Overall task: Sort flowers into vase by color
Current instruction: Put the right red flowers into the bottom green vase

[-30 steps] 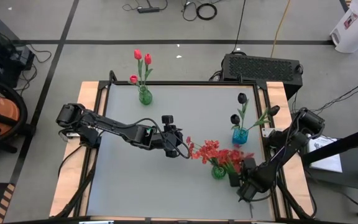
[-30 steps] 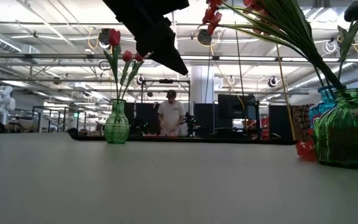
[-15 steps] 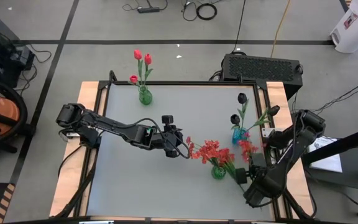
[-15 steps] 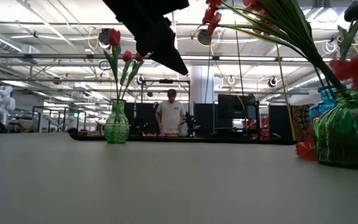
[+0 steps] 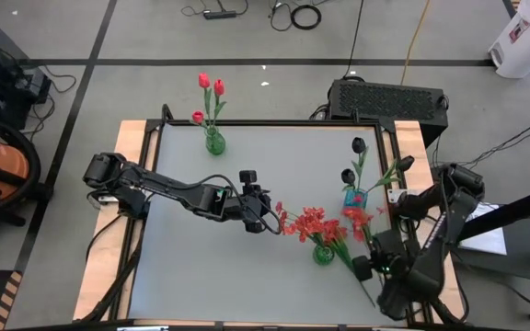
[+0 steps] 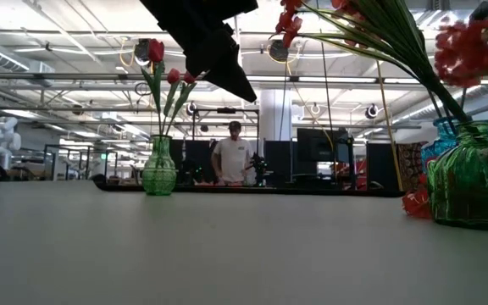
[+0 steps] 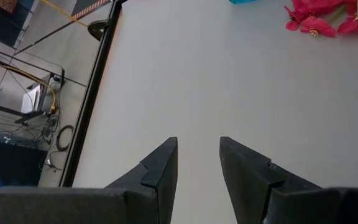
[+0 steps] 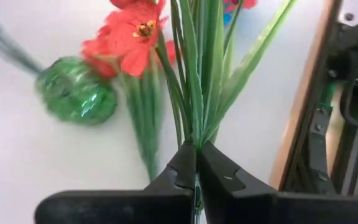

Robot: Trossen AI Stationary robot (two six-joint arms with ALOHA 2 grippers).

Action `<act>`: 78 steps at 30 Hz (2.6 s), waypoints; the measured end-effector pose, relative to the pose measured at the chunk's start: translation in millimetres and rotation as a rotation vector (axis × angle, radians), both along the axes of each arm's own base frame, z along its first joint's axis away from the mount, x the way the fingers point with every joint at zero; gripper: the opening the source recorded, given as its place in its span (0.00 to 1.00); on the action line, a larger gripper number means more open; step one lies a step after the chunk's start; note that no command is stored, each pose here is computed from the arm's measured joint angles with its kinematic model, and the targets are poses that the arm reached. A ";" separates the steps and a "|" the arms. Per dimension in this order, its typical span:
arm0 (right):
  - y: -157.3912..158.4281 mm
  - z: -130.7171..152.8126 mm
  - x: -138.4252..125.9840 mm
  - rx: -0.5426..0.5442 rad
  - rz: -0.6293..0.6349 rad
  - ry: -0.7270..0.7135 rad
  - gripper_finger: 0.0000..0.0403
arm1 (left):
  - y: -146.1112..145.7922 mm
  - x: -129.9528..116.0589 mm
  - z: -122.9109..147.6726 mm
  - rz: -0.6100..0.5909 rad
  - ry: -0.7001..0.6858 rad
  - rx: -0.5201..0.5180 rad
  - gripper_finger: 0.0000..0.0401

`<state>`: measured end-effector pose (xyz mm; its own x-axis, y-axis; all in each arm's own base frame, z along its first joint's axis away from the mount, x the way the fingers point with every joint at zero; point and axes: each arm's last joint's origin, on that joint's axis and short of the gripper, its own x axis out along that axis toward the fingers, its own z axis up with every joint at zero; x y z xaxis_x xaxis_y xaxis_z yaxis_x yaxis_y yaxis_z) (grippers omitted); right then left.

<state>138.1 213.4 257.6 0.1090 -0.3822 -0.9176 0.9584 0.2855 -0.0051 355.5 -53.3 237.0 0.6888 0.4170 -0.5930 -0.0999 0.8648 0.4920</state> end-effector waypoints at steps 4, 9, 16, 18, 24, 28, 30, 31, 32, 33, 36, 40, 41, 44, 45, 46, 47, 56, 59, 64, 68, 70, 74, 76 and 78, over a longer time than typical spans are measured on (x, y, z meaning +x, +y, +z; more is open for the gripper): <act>10.5 7.8 -11.1 0.002 0.091 -0.046 0.00 | 0.1 0.1 0.1 0.000 -0.001 0.000 0.32; 21.8 13.0 -28.0 -0.027 0.215 -0.139 0.00 | -0.2 1.4 1.4 0.000 -0.022 -0.004 0.32; 28.6 18.1 -44.8 -0.165 0.400 -0.384 0.00 | -1.0 5.3 5.9 0.000 -0.085 -0.017 0.32; 29.6 20.1 -45.5 -0.224 0.476 -0.453 0.00 | -1.3 6.4 7.2 -0.001 -0.103 -0.022 0.32; 30.0 24.1 -42.9 -0.376 0.639 -0.539 0.00 | -2.3 8.5 9.6 -0.002 -0.148 -0.066 0.32; 29.4 27.3 -38.7 -0.507 0.738 -0.595 0.00 | -2.9 8.3 9.4 0.030 -0.170 -0.112 0.32; 29.5 29.3 -37.3 -0.578 0.782 -0.631 0.00 | -3.7 7.8 8.9 0.048 -0.177 -0.139 0.32; 29.7 30.2 -36.9 -0.610 0.800 -0.651 0.00 | -3.9 7.3 8.3 0.057 -0.177 -0.150 0.32; 29.9 31.1 -36.7 -0.639 0.816 -0.669 0.00 | -4.3 6.9 7.8 0.065 -0.176 -0.160 0.32; 30.2 32.0 -36.4 -0.665 0.827 -0.689 0.00 | -4.7 6.5 7.5 0.077 -0.180 -0.175 0.32; 31.9 33.6 -35.4 -0.735 0.861 -0.735 0.00 | -6.8 6.1 7.3 0.099 -0.197 -0.211 0.32; 32.3 27.3 -33.6 -0.837 0.895 -0.782 0.00 | -12.0 4.3 6.4 0.117 -0.202 -0.236 0.32; 31.5 24.4 -33.4 -0.850 0.899 -0.783 0.00 | -13.3 3.3 5.6 0.120 -0.194 -0.239 0.32; 26.4 12.4 -32.8 -0.875 0.906 -0.764 0.00 | -16.9 0.0 2.7 0.135 -0.167 -0.247 0.32; 24.2 7.8 -32.7 -0.880 0.905 -0.760 0.00 | -17.9 -1.2 1.8 0.142 -0.159 -0.249 0.32; 21.8 2.9 -32.9 -0.884 0.906 -0.755 0.00 | -19.2 -2.4 1.0 0.147 -0.150 -0.247 0.32; 19.3 -2.0 -33.0 -0.889 0.905 -0.752 0.00 | -20.2 -3.5 0.2 0.151 -0.142 -0.246 0.32; -4.5 -35.3 -29.6 -0.927 0.866 -0.770 0.00 | -27.9 -8.5 -8.4 0.170 -0.149 -0.277 0.32; -8.5 -36.8 -24.5 -0.935 0.842 -0.758 0.00 | -28.3 -8.6 -8.8 0.175 -0.153 -0.285 0.32; -13.0 -33.5 -16.6 -0.955 0.815 -0.731 0.00 | -29.0 -8.2 -8.3 0.188 -0.170 -0.306 0.32; -18.5 -29.4 -10.9 -0.939 0.763 -0.742 0.00 | -29.2 -7.9 -8.0 0.187 -0.176 -0.308 0.32; -21.8 -26.4 -8.9 -0.932 0.740 -0.747 0.00 | -29.3 -7.5 -7.6 0.187 -0.181 -0.310 0.32; -26.1 -22.2 -6.8 -0.923 0.712 -0.754 0.00 | -29.3 -7.4 -7.5 0.186 -0.182 -0.311 0.32; -26.7 -20.9 -6.1 -0.918 0.703 -0.758 0.00 | -29.3 -7.4 -7.5 0.186 -0.182 -0.311 0.32; -26.1 -17.7 -5.1 -0.908 0.690 -0.767 0.00 | -29.3 -7.4 -7.5 0.186 -0.182 -0.310 0.32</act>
<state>133.0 187.3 239.9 0.8818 -0.4717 -0.0004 0.4716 0.8816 0.0170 348.1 -82.6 229.5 0.7236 0.3648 -0.5859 -0.3302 0.9284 0.1703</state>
